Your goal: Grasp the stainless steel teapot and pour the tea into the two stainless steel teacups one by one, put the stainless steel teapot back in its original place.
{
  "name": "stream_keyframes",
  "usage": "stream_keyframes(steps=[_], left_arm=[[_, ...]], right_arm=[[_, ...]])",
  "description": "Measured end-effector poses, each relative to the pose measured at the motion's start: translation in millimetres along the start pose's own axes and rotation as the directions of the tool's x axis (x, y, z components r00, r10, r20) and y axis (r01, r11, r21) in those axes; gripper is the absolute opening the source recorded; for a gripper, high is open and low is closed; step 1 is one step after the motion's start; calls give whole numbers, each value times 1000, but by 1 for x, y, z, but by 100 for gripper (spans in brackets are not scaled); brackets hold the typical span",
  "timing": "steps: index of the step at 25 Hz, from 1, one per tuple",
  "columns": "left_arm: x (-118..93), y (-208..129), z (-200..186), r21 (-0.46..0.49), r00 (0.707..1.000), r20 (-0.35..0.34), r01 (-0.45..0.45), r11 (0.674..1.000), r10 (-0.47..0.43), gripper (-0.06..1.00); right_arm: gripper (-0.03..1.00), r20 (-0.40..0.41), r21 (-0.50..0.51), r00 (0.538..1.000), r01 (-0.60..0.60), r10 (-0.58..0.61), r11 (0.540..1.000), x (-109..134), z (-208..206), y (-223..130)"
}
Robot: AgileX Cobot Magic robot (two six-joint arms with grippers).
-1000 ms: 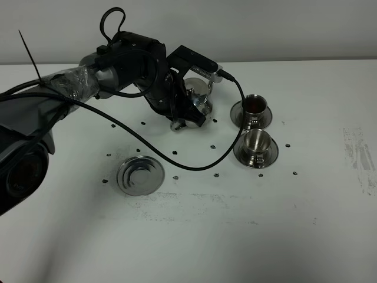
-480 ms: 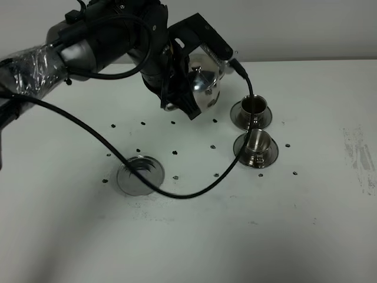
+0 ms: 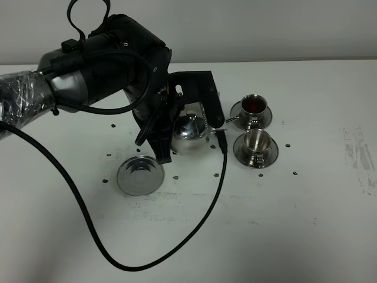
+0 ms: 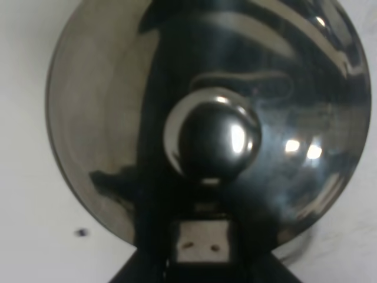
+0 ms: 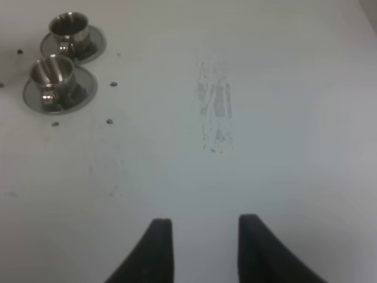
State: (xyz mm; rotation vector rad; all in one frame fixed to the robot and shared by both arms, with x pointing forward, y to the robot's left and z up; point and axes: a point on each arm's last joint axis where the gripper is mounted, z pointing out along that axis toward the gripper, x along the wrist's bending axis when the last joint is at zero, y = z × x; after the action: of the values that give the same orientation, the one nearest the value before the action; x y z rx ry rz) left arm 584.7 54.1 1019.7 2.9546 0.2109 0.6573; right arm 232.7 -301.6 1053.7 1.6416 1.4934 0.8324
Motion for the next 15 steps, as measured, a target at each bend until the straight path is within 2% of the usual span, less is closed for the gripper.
stream_keyframes(steps=[3, 10, 15], left_arm=[[7, 2, 8, 11, 994, -69, -86, 996, 87, 20], [23, 22, 38, 35, 973, -109, -200, 979, 203, 20], [30, 33, 53, 40, 938, -122, -321, 946, 324, 20]], right_arm=[[29, 0, 0, 1000, 0, 0, 1000, 0, 0, 0], [29, 0, 0, 1000, 0, 0, 1000, 0, 0, 0], [29, 0, 0, 1000, 0, 0, 1000, 0, 0, 0]])
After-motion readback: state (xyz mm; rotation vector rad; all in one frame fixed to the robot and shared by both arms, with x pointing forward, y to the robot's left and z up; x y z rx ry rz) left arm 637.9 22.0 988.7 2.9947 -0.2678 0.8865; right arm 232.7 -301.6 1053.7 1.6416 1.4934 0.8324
